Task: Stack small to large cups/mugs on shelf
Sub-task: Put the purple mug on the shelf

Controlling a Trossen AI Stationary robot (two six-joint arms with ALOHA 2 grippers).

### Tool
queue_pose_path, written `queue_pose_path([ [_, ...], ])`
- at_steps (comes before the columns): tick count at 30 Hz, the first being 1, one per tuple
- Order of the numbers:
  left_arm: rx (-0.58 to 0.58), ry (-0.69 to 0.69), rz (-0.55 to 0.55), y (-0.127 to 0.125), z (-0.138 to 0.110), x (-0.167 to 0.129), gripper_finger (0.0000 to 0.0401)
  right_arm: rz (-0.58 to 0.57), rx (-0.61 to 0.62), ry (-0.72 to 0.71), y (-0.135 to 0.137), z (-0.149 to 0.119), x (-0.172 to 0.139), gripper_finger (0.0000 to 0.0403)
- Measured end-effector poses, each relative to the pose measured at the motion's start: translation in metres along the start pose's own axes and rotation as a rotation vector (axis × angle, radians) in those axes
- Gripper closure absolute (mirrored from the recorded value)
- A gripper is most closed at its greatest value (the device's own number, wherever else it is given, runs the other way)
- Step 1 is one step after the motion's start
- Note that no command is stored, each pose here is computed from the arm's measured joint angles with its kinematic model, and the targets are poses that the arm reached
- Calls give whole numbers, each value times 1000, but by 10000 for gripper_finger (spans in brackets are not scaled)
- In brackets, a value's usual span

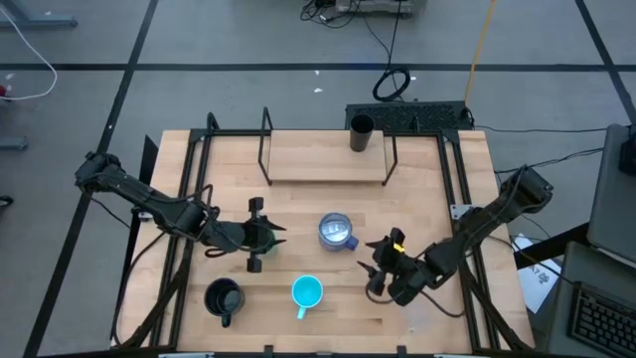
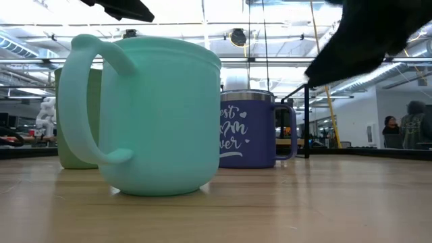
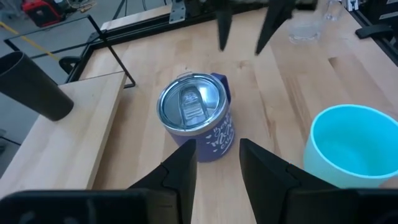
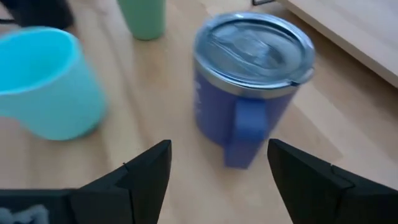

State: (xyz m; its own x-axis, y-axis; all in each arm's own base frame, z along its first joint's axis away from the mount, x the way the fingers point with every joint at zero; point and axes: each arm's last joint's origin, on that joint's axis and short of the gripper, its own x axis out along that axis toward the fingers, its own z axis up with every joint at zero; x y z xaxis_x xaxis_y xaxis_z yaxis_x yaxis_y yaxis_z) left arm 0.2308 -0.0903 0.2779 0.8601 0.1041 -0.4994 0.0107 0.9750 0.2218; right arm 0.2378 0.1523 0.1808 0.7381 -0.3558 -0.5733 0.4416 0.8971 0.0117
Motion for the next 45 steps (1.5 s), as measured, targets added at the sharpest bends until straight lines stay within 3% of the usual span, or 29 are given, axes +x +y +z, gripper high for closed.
queue_pose_path([
  [8,5,0,2,0,0,0,277,-67,22,-55,-29,-14,30,145],
  [17,14,-2,5,0,0,0,277,62,69,-99,-41,-19,43,145],
  [21,14,-3,5,0,0,0,277,59,75,-112,-45,-21,46,146],
  [37,11,-11,5,0,1,0,277,47,65,-128,-49,-17,50,251],
  [45,12,-37,5,0,4,0,277,59,59,-145,-48,-18,63,246],
])
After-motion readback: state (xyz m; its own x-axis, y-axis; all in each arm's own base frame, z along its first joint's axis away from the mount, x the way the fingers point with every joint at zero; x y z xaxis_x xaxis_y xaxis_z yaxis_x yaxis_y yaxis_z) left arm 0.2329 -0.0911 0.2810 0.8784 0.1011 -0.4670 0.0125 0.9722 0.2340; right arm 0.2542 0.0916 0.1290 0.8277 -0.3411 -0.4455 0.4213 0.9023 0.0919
